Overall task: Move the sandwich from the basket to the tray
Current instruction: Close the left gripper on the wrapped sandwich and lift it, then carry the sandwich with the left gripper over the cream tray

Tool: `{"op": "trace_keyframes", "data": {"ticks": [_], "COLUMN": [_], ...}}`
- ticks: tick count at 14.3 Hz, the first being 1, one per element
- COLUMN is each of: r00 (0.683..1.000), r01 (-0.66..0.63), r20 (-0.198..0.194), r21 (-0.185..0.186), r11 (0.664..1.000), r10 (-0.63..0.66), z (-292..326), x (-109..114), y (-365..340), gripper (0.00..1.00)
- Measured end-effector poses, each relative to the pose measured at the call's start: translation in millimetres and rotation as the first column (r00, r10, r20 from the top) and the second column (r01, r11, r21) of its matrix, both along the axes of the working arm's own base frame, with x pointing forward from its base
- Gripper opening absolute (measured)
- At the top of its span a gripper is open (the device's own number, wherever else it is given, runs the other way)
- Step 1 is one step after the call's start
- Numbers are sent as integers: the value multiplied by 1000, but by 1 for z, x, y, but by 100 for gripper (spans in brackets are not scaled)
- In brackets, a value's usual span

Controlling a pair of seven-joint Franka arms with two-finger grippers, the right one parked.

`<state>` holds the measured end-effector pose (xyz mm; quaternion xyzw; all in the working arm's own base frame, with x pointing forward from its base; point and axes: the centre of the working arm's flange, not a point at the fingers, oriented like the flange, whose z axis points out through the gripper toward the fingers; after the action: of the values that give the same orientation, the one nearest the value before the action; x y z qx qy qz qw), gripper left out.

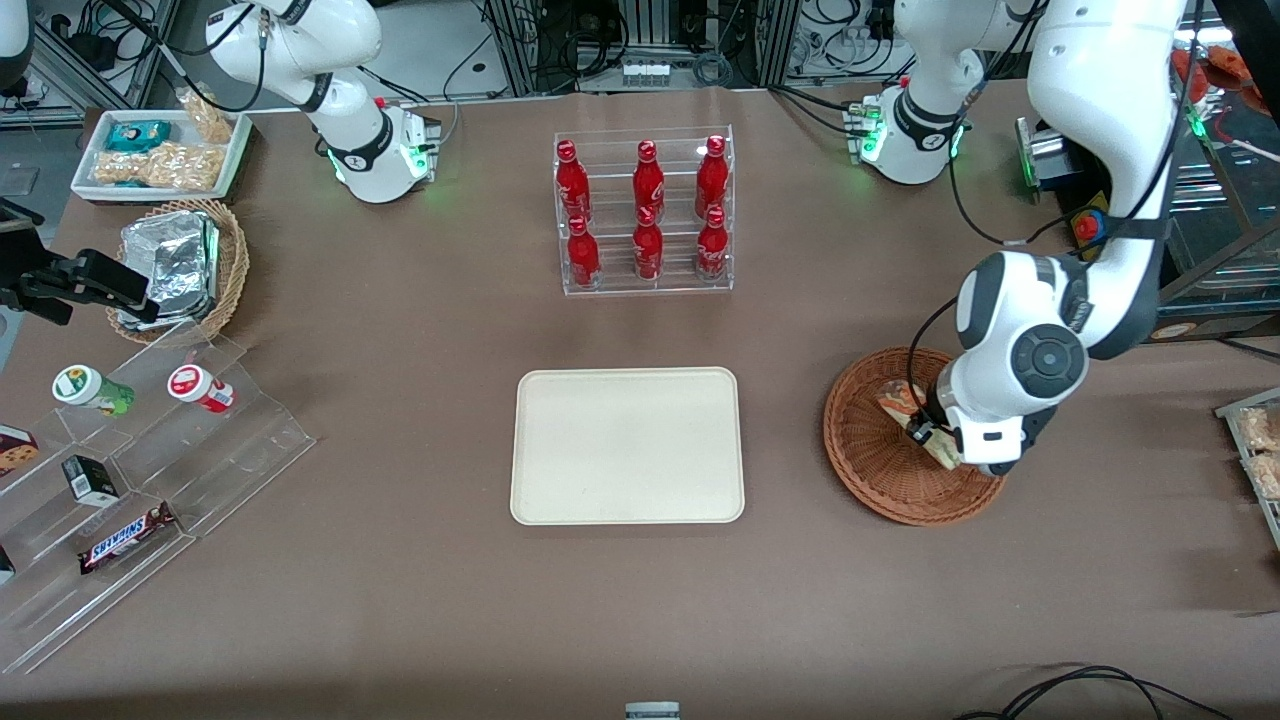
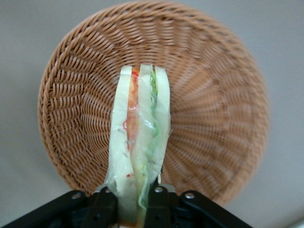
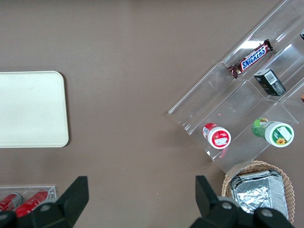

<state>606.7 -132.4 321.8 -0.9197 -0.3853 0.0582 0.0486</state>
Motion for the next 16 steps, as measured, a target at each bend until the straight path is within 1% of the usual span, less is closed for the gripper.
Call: {"op": "trace_keyframes", "data": {"ticks": [1, 3, 5, 7, 9, 10, 11, 12, 13, 15, 16], "r00": [1000, 995, 977, 935, 897, 878, 857, 836, 817, 791, 778], "r01": [27, 98, 209, 349, 436, 473, 509, 540, 566, 604, 619], "r20": [11, 23, 54, 91, 122, 137, 168, 201, 219, 235, 241], "r21": [-3, -10, -30, -57, -89, -106, -120, -130, -136, -144, -138], "r11": [1000, 995, 977, 935, 896, 875, 853, 832, 813, 784, 773], "r10": [-26, -98, -207, -343, -424, -458, -487, -511, -533, -565, -580], "z": [12, 14, 7, 4, 1, -3, -8, -14, -20, -31, -36], "x": [2, -6, -14, -14, -12, -16, -22, -31, -40, -53, -55], "y": [-16, -61, -119, -178, -228, -253, -280, -306, -330, -366, -377], "gripper": [18, 16, 15, 15, 15, 15, 15, 15, 15, 15, 15]}}
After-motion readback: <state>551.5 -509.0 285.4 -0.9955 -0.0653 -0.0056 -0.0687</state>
